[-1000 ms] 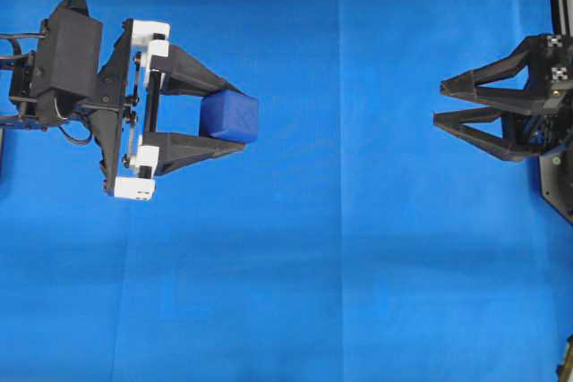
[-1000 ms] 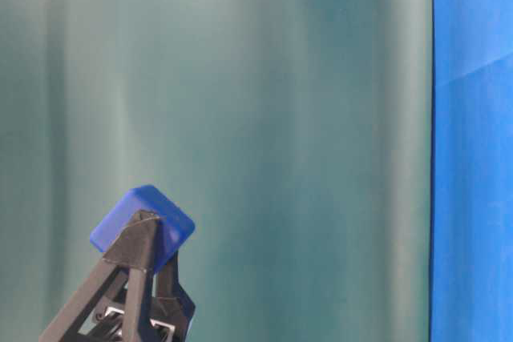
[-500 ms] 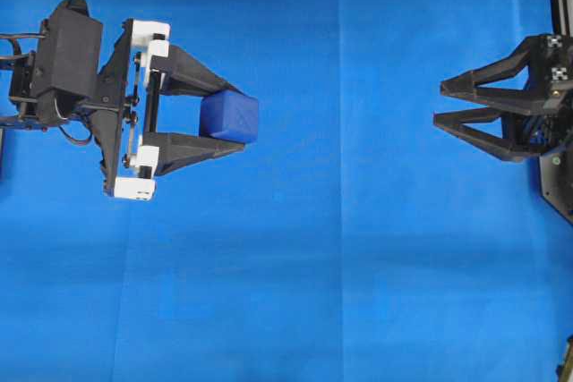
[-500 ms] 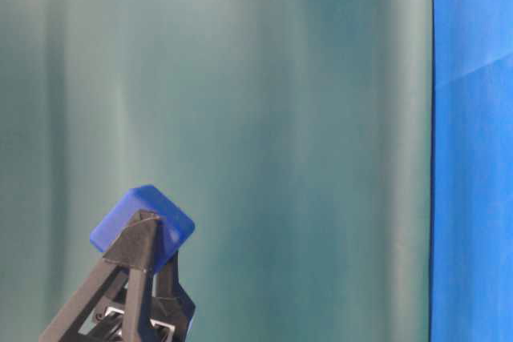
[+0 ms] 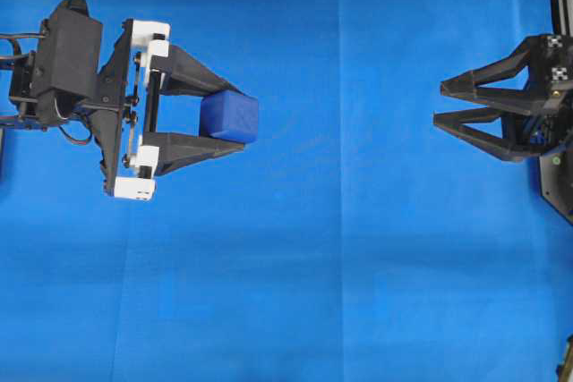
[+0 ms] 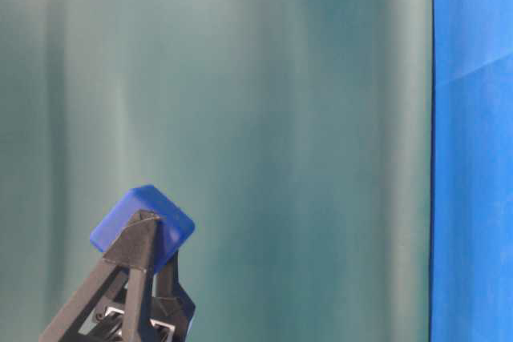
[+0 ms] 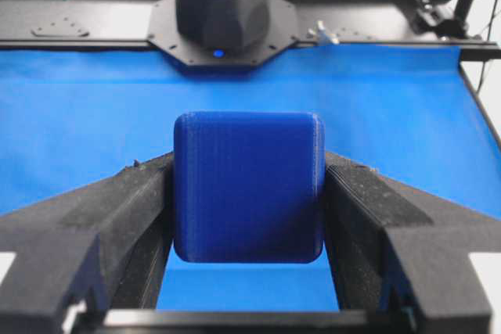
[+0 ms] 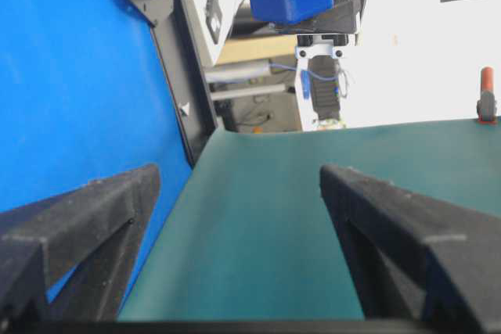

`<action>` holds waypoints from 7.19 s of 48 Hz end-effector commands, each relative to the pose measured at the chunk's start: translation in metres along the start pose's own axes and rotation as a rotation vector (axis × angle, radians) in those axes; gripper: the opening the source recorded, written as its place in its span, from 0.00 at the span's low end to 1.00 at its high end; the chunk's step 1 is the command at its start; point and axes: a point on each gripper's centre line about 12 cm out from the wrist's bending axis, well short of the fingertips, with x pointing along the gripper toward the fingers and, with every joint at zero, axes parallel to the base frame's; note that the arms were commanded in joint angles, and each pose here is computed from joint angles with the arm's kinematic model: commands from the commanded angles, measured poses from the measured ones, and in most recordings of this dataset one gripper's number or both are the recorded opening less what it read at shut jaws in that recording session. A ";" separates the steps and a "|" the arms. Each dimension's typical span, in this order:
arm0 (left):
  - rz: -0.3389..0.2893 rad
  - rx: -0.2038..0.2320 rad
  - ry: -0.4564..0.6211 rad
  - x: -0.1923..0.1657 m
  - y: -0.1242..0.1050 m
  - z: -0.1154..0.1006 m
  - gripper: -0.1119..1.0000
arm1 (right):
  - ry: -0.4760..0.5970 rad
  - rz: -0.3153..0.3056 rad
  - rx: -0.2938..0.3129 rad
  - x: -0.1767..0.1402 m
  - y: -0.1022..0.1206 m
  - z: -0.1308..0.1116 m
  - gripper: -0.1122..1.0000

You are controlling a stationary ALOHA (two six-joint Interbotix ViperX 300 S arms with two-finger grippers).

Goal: Handover the blue block to the right arm after grasping it with the left arm, then place it in the designated position.
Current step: 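Rotate the right gripper and move it toward the held cube, then close the right gripper on the cube beside the left gripper, then open the left gripper and pull the cube away with the right gripper, then hold the cube in the right gripper and rotate it downward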

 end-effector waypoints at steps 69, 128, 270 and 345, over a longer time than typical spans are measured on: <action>-0.001 -0.009 -0.038 -0.003 -0.001 0.013 0.54 | -0.086 0.040 -0.035 0.188 -0.053 0.022 0.96; -0.006 -0.007 -0.044 -0.003 -0.002 0.014 0.54 | -0.046 0.046 -0.012 0.194 -0.057 0.018 0.52; 0.005 -0.029 -0.029 -0.012 0.001 0.013 0.94 | 0.088 0.044 0.429 0.079 -0.050 0.015 0.42; 0.005 -0.028 -0.031 -0.012 0.001 0.014 0.94 | 0.163 0.010 1.231 0.072 -0.049 0.011 0.42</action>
